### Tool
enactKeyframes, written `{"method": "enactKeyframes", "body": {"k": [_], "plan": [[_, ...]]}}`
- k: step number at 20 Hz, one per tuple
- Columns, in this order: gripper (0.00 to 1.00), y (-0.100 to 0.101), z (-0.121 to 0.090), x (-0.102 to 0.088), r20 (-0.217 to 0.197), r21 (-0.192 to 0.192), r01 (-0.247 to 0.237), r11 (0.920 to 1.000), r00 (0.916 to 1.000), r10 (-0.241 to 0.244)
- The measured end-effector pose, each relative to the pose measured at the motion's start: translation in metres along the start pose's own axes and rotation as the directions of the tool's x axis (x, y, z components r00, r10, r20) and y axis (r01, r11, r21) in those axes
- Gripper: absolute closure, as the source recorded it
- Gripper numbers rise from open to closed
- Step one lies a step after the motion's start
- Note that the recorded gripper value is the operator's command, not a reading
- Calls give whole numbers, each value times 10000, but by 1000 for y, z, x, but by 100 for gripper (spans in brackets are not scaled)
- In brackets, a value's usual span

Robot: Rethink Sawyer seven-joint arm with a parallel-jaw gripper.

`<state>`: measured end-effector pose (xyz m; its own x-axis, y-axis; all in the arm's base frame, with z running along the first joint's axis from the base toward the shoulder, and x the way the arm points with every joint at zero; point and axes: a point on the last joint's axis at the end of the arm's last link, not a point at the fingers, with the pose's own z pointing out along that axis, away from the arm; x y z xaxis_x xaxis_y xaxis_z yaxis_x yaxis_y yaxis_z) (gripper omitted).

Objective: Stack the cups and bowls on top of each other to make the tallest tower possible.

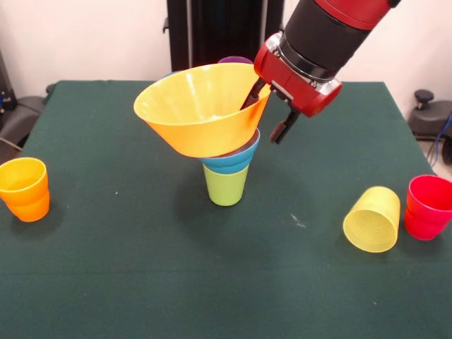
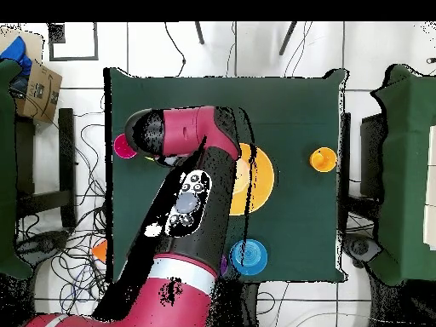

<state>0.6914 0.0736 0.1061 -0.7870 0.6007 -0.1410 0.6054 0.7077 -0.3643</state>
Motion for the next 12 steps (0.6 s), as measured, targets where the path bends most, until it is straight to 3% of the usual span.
{"method": "enactKeyframes", "body": {"k": [7,12], "plan": [[0,-1,-1,1,-55,45,-3,10000,10000,4],[0,-4,-3,5,-444,366,1,9993,9990,15]]}}
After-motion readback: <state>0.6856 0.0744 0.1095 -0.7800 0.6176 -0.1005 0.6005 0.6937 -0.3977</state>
